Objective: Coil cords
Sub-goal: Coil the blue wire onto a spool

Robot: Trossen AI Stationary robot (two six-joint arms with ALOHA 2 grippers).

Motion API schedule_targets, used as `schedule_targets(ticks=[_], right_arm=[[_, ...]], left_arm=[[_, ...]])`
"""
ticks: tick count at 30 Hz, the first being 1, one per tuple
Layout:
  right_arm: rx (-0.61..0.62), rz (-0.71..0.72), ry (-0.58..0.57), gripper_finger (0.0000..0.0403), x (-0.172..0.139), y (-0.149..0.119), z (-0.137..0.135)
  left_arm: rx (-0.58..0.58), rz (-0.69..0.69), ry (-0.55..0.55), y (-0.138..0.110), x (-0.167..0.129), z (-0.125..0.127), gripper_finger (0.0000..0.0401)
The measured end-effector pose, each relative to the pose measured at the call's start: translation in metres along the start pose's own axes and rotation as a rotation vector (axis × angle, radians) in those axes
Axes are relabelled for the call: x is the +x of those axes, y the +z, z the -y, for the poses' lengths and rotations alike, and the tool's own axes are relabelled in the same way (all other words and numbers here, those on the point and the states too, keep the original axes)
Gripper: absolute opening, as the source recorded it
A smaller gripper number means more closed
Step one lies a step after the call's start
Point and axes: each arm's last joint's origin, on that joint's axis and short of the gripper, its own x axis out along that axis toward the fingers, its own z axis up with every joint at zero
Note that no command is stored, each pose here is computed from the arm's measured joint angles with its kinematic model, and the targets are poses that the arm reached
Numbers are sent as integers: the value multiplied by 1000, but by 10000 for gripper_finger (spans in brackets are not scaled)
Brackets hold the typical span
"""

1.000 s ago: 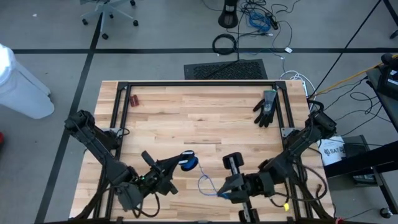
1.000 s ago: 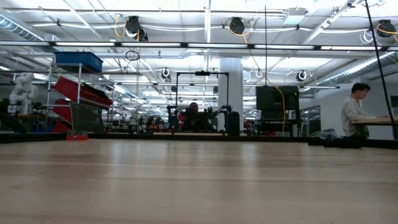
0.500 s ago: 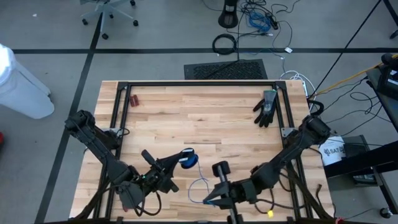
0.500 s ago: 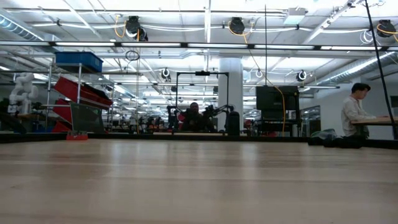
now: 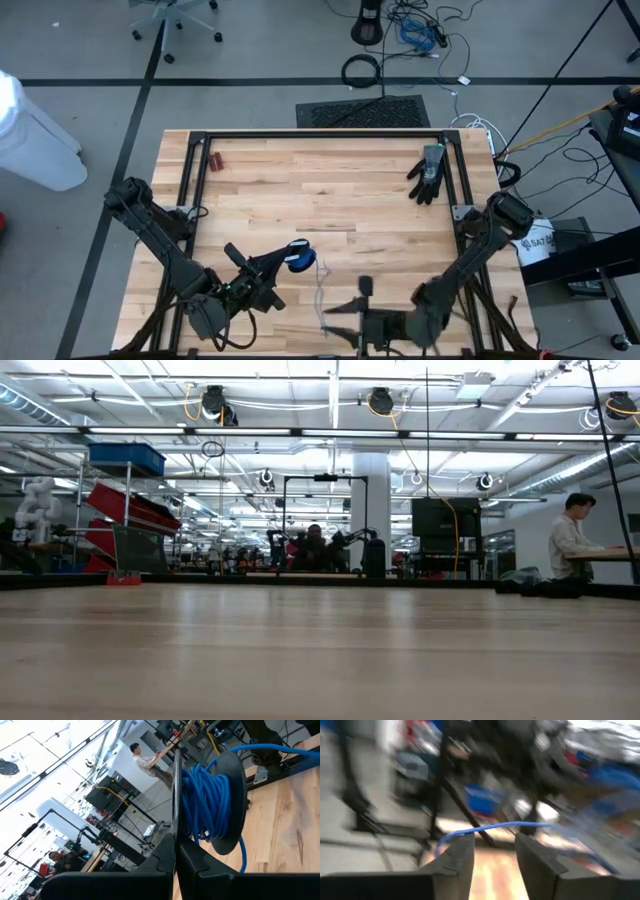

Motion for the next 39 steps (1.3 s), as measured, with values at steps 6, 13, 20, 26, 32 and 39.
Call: schedule_targets(ticks=[6,13,20,26,32,39], right_arm=[[-93,-178,-300,157,-22,-24,-6],[-49,-202,-337,150,-26,-33,-5],[-83,-194,-363,149,-26,-28,-2],[-87,-188,-431,148,-22,-28,4],[33,-182,-283,148,7,-27,18],[24,-105,-299,148,40,-38,26]], left_arm=[[0,-4,4,0,0,0,6],[-1,-3,4,0,0,0,6],[-1,-3,4,0,0,0,6],[-17,1,0,0,-2,0,6],[-109,2,0,5,-2,-5,6],[-269,3,1,12,-2,-13,6]])
